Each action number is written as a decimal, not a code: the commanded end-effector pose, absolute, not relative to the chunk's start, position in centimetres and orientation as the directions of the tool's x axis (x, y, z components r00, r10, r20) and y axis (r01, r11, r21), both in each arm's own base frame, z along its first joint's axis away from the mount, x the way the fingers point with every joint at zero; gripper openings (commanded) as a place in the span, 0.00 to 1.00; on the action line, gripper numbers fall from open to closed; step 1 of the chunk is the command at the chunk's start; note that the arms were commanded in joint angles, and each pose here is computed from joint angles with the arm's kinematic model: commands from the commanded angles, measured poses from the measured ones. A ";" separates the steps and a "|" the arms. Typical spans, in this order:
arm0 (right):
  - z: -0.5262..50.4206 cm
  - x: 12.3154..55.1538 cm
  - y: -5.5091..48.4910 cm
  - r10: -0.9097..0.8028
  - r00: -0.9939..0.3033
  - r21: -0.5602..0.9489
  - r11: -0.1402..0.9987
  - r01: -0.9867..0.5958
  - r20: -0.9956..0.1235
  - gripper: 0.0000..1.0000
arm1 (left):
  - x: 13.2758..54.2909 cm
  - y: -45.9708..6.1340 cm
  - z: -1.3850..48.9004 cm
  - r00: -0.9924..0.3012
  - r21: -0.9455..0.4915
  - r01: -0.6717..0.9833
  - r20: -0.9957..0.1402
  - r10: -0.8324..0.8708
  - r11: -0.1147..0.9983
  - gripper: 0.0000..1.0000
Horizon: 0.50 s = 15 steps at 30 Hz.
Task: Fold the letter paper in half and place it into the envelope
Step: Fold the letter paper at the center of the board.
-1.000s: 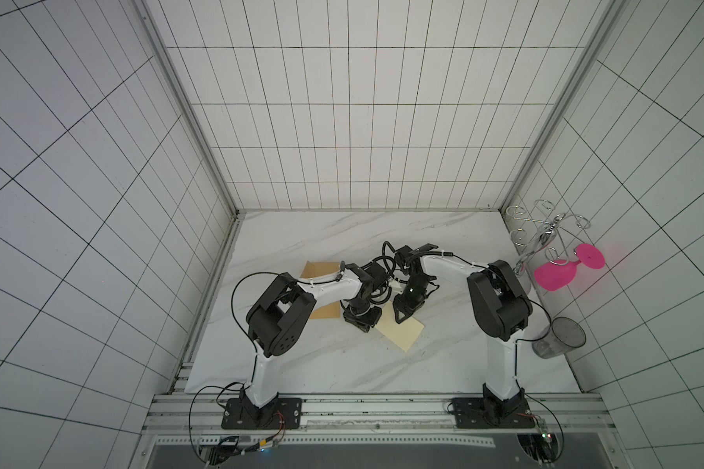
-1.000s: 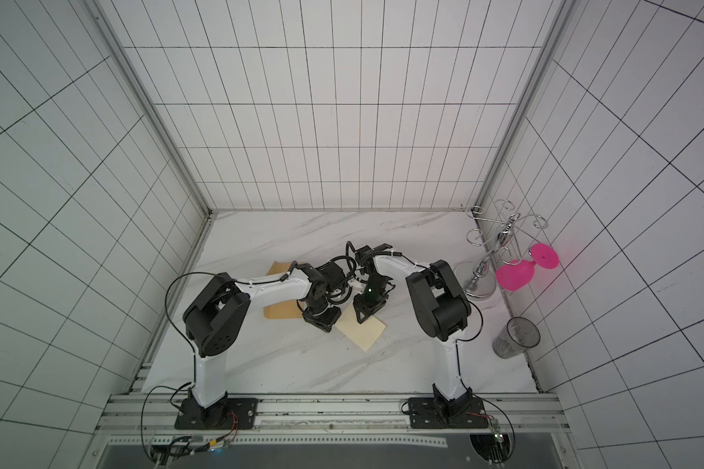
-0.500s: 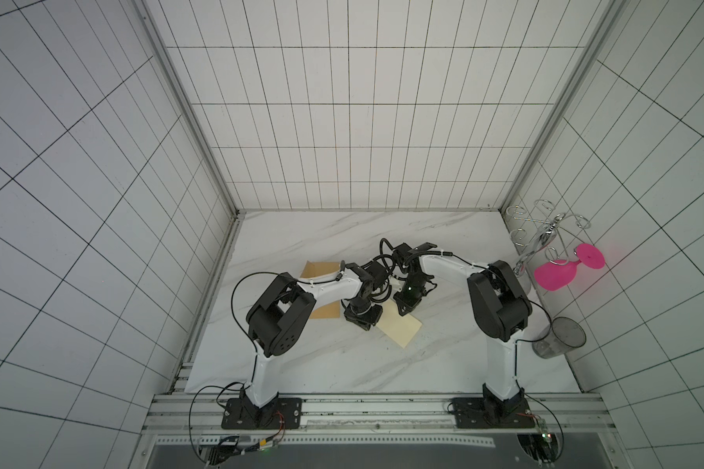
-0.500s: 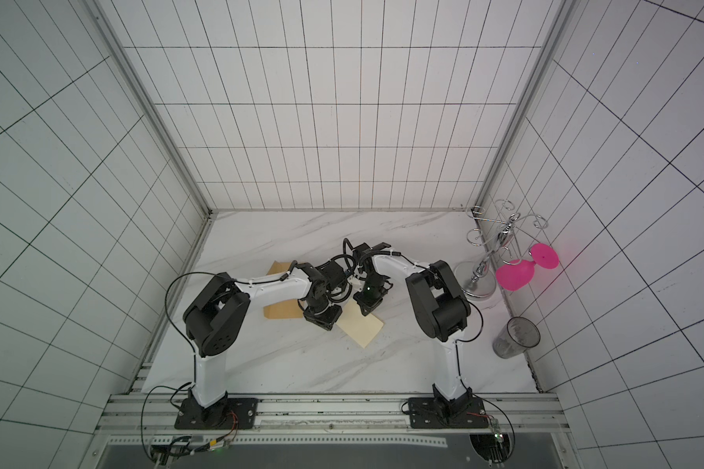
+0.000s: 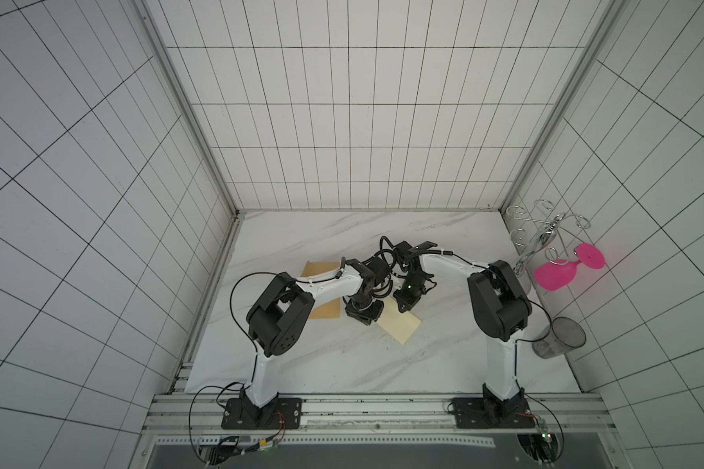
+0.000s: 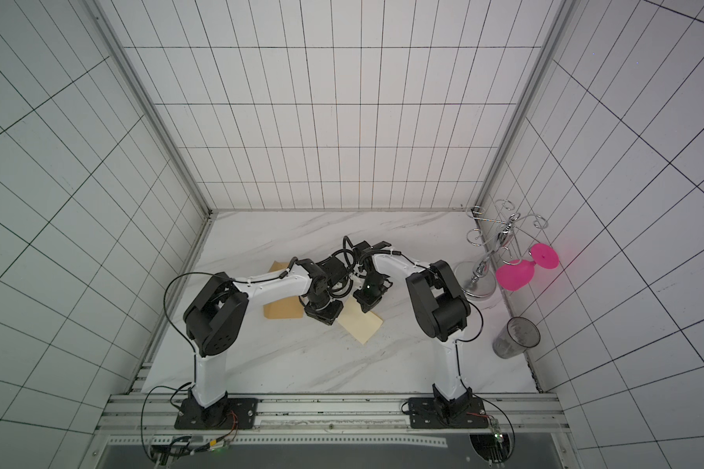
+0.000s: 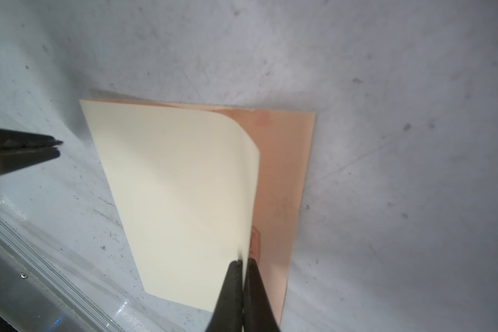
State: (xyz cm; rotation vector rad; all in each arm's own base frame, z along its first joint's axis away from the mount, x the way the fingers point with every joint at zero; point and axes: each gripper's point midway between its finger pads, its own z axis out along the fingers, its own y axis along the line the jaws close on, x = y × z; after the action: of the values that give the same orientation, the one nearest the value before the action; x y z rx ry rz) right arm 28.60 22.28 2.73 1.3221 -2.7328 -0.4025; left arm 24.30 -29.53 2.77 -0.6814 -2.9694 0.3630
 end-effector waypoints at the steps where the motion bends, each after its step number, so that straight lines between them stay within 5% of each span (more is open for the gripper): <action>1: 4.1 25.7 25.8 -0.857 -0.505 0.366 0.439 -0.820 -0.105 0.05 | 28.3 -33.6 2.5 -0.874 -0.277 0.486 -0.172 0.455 0.829 0.00; 15: 4.0 25.7 25.9 -0.822 -0.560 0.467 0.456 -0.758 -0.106 0.00 | 27.7 -31.1 6.4 -0.899 -0.336 0.433 -0.232 0.372 0.836 0.00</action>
State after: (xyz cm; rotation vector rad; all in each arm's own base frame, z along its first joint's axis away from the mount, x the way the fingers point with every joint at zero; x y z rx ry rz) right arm 27.66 23.45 2.83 1.3095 -2.6906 -0.5292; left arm 25.60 -28.96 4.38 -0.6314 -3.0644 0.4628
